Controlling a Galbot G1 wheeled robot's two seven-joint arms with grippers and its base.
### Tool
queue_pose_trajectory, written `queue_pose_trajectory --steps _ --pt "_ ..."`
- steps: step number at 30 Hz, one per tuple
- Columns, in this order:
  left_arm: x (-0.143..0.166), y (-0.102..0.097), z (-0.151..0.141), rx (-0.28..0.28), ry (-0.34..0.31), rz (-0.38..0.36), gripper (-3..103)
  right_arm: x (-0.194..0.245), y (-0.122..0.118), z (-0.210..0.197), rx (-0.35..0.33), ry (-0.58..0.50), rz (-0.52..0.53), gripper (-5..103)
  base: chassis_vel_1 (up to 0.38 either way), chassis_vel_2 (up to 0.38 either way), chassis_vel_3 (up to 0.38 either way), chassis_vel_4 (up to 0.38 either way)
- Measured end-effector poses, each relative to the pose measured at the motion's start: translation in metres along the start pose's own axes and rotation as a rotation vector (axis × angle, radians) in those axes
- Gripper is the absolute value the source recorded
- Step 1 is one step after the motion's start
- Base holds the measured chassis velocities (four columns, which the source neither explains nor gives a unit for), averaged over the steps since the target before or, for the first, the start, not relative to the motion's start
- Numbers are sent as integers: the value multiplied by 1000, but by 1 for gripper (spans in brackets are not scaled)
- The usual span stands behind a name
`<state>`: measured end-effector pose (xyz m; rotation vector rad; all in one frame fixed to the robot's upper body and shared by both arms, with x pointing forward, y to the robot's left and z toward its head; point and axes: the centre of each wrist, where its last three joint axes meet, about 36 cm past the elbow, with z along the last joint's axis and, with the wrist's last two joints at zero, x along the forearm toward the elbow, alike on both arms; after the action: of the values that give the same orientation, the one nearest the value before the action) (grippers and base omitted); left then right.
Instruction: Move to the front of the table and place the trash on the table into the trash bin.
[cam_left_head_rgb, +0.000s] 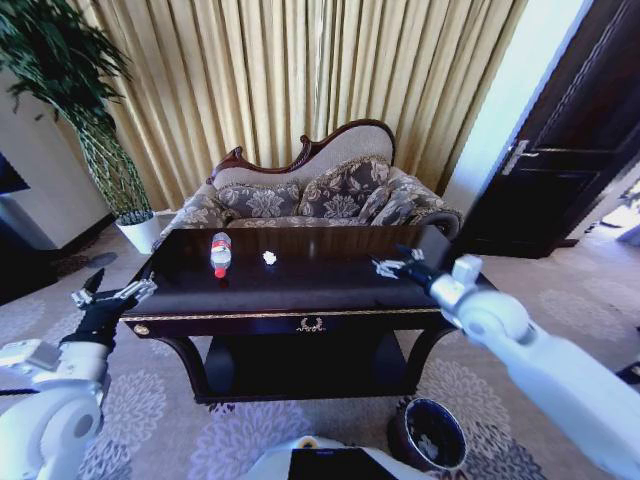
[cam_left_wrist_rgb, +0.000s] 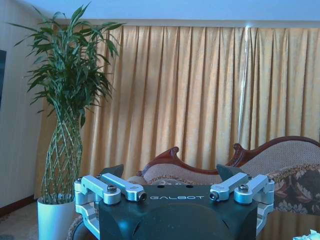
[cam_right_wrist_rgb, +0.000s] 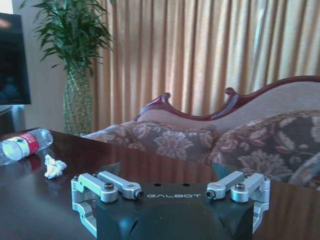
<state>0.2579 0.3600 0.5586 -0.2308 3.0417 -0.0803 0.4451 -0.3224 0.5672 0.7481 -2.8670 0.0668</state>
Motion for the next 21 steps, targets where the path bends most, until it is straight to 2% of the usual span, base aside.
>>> queue_pose_trajectory --steps 5,10,12,13,15,21 --pt "2 -3 -2 0 -2 -2 100 -41 3 -13 -28 75 -75 100 0 0 0 0" --pt "2 -3 -3 -8 -1 -5 100 -82 8 -29 -14 104 -124 100 0 0 0 0" --pt "2 -3 -4 -11 1 -12 100 -111 20 -30 -10 120 -159 100 0 0 0 0" --pt "2 -3 -4 -11 1 -12 100 -111 20 -30 -10 120 -159 100 0 0 0 0" --pt "3 -3 -4 -12 4 -15 100 -137 38 -31 -14 130 -202 100 0 0 0 0" --pt "4 -3 -5 -11 2 -15 100 -160 64 -33 -9 152 -257 100 0 0 0 0"
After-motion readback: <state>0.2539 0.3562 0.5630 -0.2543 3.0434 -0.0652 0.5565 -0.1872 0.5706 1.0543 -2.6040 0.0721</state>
